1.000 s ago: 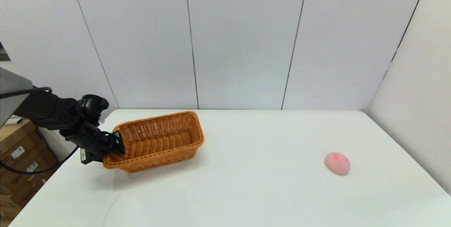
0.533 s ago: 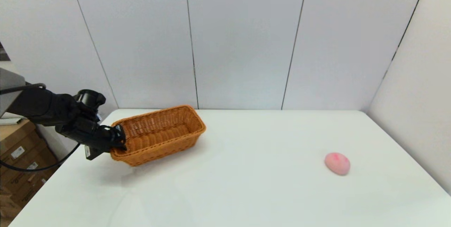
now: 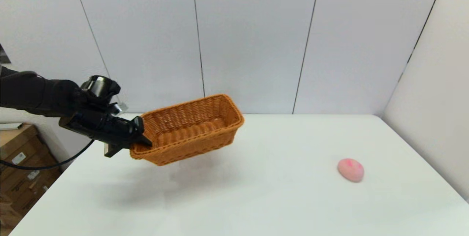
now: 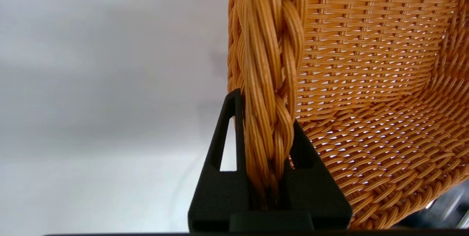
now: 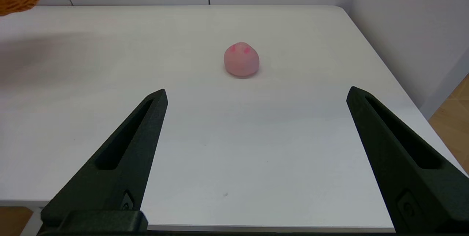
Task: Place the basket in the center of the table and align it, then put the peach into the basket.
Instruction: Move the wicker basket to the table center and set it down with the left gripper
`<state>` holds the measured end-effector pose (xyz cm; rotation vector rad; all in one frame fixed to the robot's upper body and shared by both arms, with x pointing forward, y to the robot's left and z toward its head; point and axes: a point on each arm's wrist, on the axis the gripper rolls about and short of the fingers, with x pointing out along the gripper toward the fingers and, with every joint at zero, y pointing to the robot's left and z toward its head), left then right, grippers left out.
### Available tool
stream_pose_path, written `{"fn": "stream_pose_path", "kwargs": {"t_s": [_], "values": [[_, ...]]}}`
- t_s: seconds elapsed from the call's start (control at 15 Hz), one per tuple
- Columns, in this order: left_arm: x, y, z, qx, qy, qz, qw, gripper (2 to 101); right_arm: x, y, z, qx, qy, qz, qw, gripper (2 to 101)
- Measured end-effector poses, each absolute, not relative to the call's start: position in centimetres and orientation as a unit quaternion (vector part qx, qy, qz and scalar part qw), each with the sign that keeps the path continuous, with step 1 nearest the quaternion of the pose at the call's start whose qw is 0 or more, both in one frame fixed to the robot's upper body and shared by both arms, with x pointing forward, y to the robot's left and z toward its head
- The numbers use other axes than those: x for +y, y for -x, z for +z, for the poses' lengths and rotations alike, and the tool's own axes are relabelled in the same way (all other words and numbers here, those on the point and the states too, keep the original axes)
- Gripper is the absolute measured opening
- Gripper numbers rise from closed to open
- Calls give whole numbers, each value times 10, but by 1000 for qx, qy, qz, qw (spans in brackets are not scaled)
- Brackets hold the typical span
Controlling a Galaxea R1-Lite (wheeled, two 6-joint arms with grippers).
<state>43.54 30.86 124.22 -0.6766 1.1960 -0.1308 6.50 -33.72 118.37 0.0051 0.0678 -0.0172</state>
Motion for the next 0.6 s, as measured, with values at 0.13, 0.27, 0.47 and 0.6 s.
{"fn": "stream_pose_path", "kwargs": {"t_s": [0.13, 0.27, 0.47, 0.6], "values": [[269, -428, 1252, 558, 280, -111, 773, 143, -337, -65, 1184, 34, -2, -9, 999, 971], [231, -425, 1256, 565, 247, -151, 772, 143, -337, -65, 1184, 34, -2, -9, 999, 971], [184, -431, 1238, 584, 190, -156, 774, 143, -337, -65, 1184, 33, -2, -9, 999, 971], [163, -435, 1219, 597, 162, -152, 771, 143, -337, -65, 1184, 33, -2, -9, 999, 971]]}}
